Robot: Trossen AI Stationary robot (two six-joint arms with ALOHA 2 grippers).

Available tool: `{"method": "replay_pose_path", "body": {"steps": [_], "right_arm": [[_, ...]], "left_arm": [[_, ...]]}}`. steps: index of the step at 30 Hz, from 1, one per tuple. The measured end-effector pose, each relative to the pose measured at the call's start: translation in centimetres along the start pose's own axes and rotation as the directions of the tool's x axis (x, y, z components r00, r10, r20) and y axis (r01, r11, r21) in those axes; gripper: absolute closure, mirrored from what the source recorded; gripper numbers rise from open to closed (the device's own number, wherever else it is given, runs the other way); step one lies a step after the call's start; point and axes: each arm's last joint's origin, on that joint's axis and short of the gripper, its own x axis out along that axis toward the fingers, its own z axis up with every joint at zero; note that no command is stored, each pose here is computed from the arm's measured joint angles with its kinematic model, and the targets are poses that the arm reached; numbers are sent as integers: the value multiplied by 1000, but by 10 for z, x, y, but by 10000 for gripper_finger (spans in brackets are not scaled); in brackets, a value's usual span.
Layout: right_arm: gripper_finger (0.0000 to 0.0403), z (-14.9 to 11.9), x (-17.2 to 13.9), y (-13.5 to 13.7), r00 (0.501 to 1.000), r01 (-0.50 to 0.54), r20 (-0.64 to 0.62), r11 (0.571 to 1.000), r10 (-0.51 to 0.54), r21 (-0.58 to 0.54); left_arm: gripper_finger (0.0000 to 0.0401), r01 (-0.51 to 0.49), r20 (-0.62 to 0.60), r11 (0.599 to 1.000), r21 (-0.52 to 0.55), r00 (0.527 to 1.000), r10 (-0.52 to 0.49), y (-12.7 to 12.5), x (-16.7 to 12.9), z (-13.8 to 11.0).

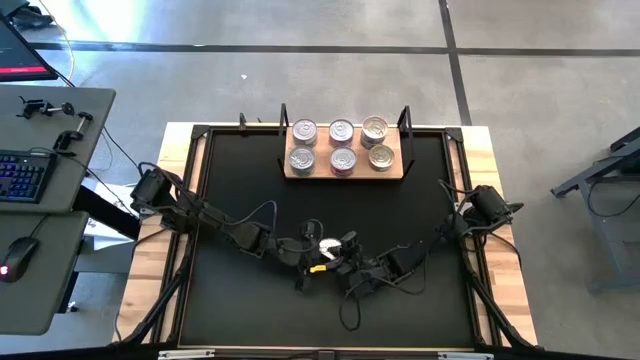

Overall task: Stack canned seafood by type on shelf
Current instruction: Stack the blue tuna can on top of the blue tuna can on the shelf

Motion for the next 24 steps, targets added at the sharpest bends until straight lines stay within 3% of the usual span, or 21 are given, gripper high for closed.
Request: {"method": "replay_pose_path", "body": {"steps": [3, 8, 13, 19, 24], "right_arm": [[237, 0, -2, 2, 1000, -9, -1, 997, 10, 81], [237, -1, -9, 7, 999, -11, -30, 994, 14, 111], [237, 3, -40, -9, 997, 32, -69, 987, -22, 156], [237, -3, -89, -62, 968, 230, -156, 942, -196, 243], [237, -30, -104, -118, 915, 338, -311, 909, -257, 245]], "left_arm": [[397, -18, 9, 1000, -1, 1000, 18, 1, -6, 5], [386, -28, -24, 1000, 9, 999, 28, 3, -25, 14], [383, -95, -107, 995, -19, 990, 93, 8, -39, 12], [383, -216, -173, 976, -7, 962, 211, 1, -45, 0], [382, -310, -136, 951, 0, 942, 308, -9, -45, -5]]}}
